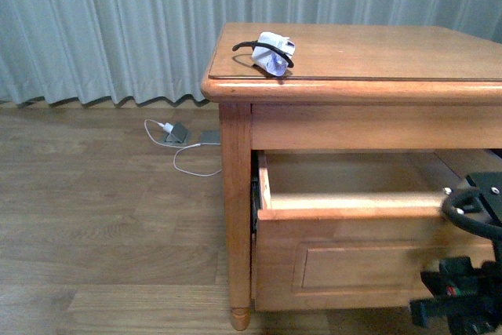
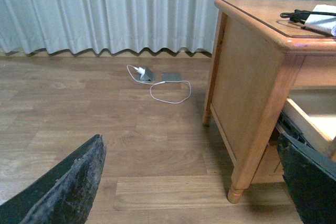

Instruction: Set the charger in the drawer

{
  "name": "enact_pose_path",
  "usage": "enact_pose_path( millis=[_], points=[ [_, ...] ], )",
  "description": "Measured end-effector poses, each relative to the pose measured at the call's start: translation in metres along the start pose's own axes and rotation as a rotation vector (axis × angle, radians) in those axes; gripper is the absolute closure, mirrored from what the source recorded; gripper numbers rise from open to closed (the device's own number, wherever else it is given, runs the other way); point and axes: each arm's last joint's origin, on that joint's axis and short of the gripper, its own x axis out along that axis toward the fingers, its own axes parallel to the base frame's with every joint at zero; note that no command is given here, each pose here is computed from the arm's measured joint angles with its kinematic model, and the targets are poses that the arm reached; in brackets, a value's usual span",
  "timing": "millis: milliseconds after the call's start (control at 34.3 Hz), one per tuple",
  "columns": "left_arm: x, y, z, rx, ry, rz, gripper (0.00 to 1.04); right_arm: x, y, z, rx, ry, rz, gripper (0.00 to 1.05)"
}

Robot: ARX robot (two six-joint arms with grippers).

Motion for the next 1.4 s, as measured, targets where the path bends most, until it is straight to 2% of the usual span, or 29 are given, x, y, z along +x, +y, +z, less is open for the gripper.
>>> enact_pose_path(
  millis=[146, 175, 204, 233, 321, 379, 700, 817, 875, 1021, 1050, 1079, 1109, 1196, 1284, 1342, 1400],
  points=[
    [0.0, 0.0, 0.0, 0.0, 0.0, 0.0, 0.06, -0.022, -0.001, -0.014, -0.006, 0.041, 0.028, 0.83],
    [0.0, 0.0, 0.0, 0.0, 0.0, 0.0, 0.06, -0.027, 0.0, -0.017, -0.014, 0.05, 0.032, 0.79],
    [0.0, 0.0, 0.0, 0.0, 0.0, 0.0, 0.06, -0.032, 0.0, -0.02, -0.015, 0.063, 0.034, 0.72],
    [0.0, 0.0, 0.0, 0.0, 0.0, 0.0, 0.06, -0.079, -0.003, -0.028, 0.012, 0.085, 0.098, 0.27],
    [0.0, 0.0, 0.0, 0.0, 0.0, 0.0, 0.06, -0.099, -0.006, -0.024, 0.033, 0.054, 0.118, 0.13],
    [0.0, 0.0, 0.0, 0.0, 0.0, 0.0, 0.06, -0.109, -0.008, -0.022, 0.046, 0.036, 0.122, 0.07],
    [0.0, 0.0, 0.0, 0.0, 0.0, 0.0, 0.06, -0.161, -0.022, -0.019, 0.131, -0.094, 0.128, 0.09],
    [0.0, 0.0, 0.0, 0.0, 0.0, 0.0, 0.06, -0.172, -0.031, -0.025, 0.219, -0.092, 0.15, 0.09],
    [0.0, 0.0, 0.0, 0.0, 0.0, 0.0, 0.06, -0.174, -0.036, -0.029, 0.264, -0.081, 0.124, 0.09],
    [0.0, 0.0, 0.0, 0.0, 0.0, 0.0, 0.06, -0.175, -0.037, -0.029, 0.273, -0.086, 0.117, 0.09],
    [0.0, 0.0, 0.0, 0.0, 0.0, 0.0, 0.06, -0.172, -0.037, -0.029, 0.232, -0.149, 0.067, 0.12],
    [0.0, 0.0, 0.0, 0.0, 0.0, 0.0, 0.06, -0.168, -0.037, -0.033, 0.151, -0.3, -0.049, 0.19],
    [0.0, 0.0, 0.0, 0.0, 0.0, 0.0, 0.06, -0.167, -0.036, -0.036, 0.11, -0.404, -0.108, 0.25],
    [0.0, 0.0, 0.0, 0.0, 0.0, 0.0, 0.06, -0.175, -0.031, -0.033, 0.031, -0.663, -0.188, 0.42],
    [0.0, 0.0, 0.0, 0.0, 0.0, 0.003, 0.06, -0.181, -0.026, -0.031, 0.011, -0.718, -0.188, 0.62],
    [0.0, 0.0, 0.0, 0.0, 0.0, 0.002, 0.06, -0.181, -0.022, -0.031, 0.016, -0.712, -0.216, 0.7],
    [0.0, 0.0, 0.0, 0.0, 0.0, 0.002, 0.06, -0.181, -0.016, -0.031, 0.013, -0.716, -0.206, 0.6]
  ],
)
